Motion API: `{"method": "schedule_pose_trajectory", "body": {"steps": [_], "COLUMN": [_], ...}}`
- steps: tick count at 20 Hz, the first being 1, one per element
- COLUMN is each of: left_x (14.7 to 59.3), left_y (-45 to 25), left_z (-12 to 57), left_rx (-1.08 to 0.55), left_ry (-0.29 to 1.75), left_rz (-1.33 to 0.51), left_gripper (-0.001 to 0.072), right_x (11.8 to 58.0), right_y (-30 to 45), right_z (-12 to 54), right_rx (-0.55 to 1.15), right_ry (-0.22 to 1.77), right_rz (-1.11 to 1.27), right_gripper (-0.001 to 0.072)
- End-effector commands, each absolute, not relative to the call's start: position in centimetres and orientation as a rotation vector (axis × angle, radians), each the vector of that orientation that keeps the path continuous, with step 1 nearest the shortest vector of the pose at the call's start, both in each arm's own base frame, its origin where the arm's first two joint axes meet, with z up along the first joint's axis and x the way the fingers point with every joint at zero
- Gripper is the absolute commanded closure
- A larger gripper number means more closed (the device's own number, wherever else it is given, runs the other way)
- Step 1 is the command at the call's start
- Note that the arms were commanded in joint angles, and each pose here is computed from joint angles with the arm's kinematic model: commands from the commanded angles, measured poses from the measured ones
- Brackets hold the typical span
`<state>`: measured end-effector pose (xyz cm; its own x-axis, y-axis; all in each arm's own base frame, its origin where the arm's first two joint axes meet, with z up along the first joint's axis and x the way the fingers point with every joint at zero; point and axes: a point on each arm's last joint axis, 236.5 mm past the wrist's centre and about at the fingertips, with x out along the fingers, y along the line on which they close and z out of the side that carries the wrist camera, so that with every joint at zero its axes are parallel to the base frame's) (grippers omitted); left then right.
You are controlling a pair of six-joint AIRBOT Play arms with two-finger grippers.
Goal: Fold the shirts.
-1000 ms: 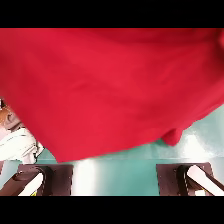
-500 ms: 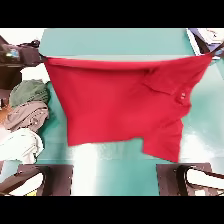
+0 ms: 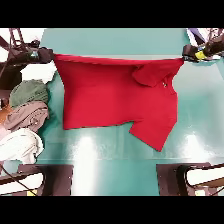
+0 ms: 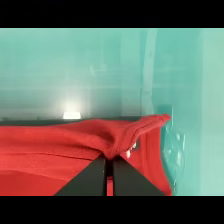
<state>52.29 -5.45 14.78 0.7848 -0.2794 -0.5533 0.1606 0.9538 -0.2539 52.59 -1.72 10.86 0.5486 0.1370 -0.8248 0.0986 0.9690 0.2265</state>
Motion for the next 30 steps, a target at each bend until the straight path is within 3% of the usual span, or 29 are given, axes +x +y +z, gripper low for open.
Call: {"method": "schedule_pose_trajectory", "body": {"steps": [1,9,13,14,15,16,17,18,22,26,30], "left_x": [53.8,45.8,45.6,45.7,45.7,45.5,45.0,44.0,39.3,34.6,28.5], "left_y": [-4.8,-5.3,-5.2,-5.1,-4.9,-4.4,-3.8,-3.0,-1.9,-3.1,-5.4], "left_z": [12.6,1.0,-0.5,-0.6,-0.7,-0.9,-1.2,-1.5,-1.9,-2.9,-6.4], "left_rx": [-0.170,-0.067,-0.104,-0.125,-0.139,-0.151,-0.145,-0.126,-0.113,-0.176,-0.297], "left_ry": [0.633,1.176,1.225,1.227,1.234,1.247,1.276,1.321,1.492,1.426,1.453], "left_rz": [-0.219,-0.320,-0.291,-0.273,-0.253,-0.217,-0.184,-0.164,-0.175,-0.171,-0.182], "left_gripper": [0.0682,0.0682,0.0681,0.0625,0.0336,0.0154,0.0216,0.0224,0.0223,0.0224,0.0223], "right_x": [54.4,48.9,47.4,47.0,46.6,46.3,45.9,45.6,43.5,40.4,40.6], "right_y": [-2.0,-1.2,-0.3,-0.1,0.1,0.1,0.1,-0.2,-1.8,-2.0,0.5], "right_z": [8.2,-0.1,-3.0,-3.5,-3.8,-3.9,-3.7,-3.3,0.6,3.9,6.5], "right_rx": [0.248,0.236,0.240,0.244,0.249,0.249,0.249,0.254,0.253,0.230,0.324], "right_ry": [0.994,1.287,1.351,1.365,1.380,1.392,1.404,1.409,1.403,1.430,1.359], "right_rz": [0.014,0.046,0.051,0.053,0.057,0.058,0.060,0.056,0.056,0.116,0.243], "right_gripper": [0.0699,0.0699,0.0694,0.0690,0.0587,0.0355,0.0317,0.0318,0.0326,0.0327,0.0327]}}
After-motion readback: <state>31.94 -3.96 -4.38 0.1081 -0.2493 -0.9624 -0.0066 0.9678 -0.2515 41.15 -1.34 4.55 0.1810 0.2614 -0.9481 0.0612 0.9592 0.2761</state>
